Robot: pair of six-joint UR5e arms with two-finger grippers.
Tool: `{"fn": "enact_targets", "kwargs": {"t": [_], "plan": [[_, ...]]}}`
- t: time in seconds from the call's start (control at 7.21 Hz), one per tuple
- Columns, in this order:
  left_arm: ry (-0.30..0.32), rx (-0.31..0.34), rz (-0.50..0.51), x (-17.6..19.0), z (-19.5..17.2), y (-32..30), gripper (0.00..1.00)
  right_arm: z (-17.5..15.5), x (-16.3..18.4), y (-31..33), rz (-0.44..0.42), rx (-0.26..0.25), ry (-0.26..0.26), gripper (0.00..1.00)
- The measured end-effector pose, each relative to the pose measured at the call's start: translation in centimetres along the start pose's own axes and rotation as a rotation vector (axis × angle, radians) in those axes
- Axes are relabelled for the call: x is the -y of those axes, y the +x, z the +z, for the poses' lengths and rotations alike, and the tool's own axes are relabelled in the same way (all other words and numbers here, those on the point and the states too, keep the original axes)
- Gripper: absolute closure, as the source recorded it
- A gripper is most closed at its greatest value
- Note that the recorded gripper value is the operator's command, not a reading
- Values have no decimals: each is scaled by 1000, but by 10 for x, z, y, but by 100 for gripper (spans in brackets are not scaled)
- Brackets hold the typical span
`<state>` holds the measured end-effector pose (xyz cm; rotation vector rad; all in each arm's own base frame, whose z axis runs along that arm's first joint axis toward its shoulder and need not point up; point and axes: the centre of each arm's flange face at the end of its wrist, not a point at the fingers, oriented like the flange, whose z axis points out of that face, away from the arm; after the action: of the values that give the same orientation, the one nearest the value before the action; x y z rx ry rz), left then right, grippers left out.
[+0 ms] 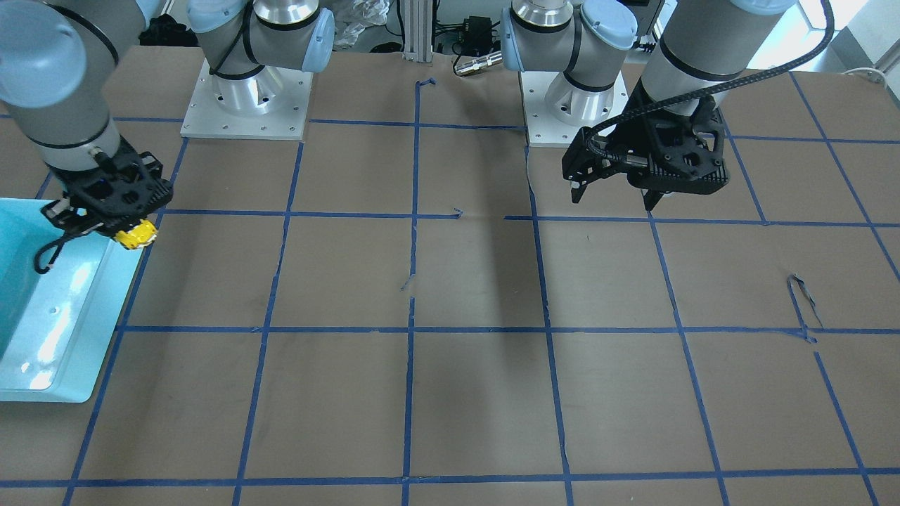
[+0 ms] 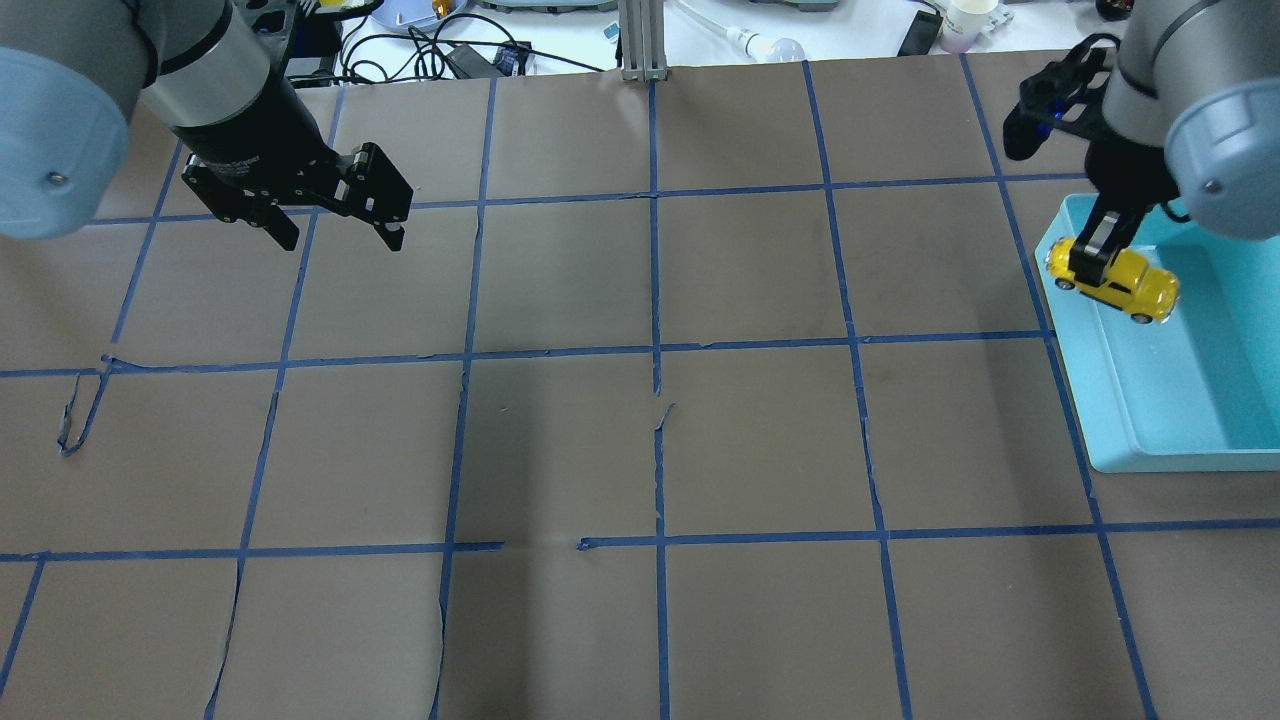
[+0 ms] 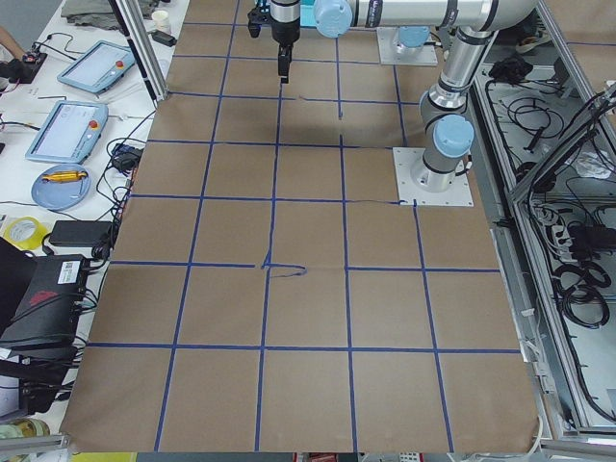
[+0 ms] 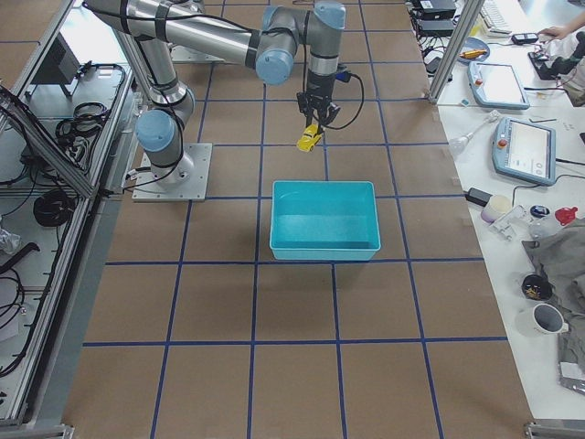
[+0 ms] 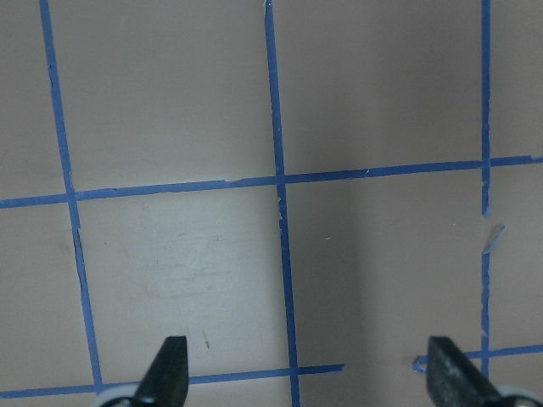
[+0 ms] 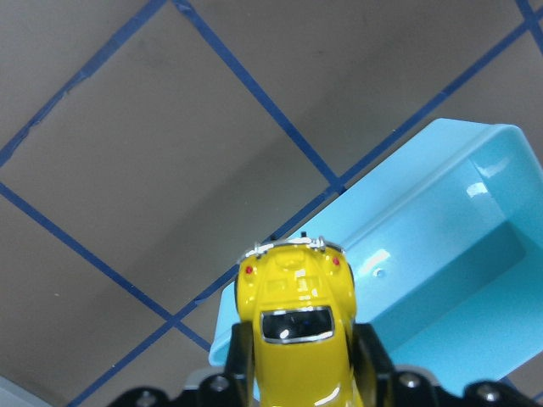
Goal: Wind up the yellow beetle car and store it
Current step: 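Lift the held car with the right gripper over the blue bin, then lower the car into the blue bin and open the right gripper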
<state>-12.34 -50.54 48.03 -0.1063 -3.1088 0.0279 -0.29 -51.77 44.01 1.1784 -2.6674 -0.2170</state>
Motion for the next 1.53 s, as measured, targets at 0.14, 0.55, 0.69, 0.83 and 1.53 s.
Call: {"fn": "enact_targets", "kwargs": {"t": [0.14, 0.55, 0.69, 0.83, 1.53], "plan": [[1, 0, 0, 0, 0, 0, 0, 2, -26, 33, 27, 17, -6, 100], [5, -1, 0, 0, -3, 0, 0, 91, -70, 124, 65, 88, 1, 100], [6, 0, -2, 0, -4, 0, 0, 114, -68, 135, 134, 110, 8, 100], [7, 1, -5, 0, -4, 0, 0, 134, -63, 140, 239, 142, 14, 100], [7, 1, -9, 0, -4, 0, 0, 238, -47, 155, 496, 283, -74, 100]]}}
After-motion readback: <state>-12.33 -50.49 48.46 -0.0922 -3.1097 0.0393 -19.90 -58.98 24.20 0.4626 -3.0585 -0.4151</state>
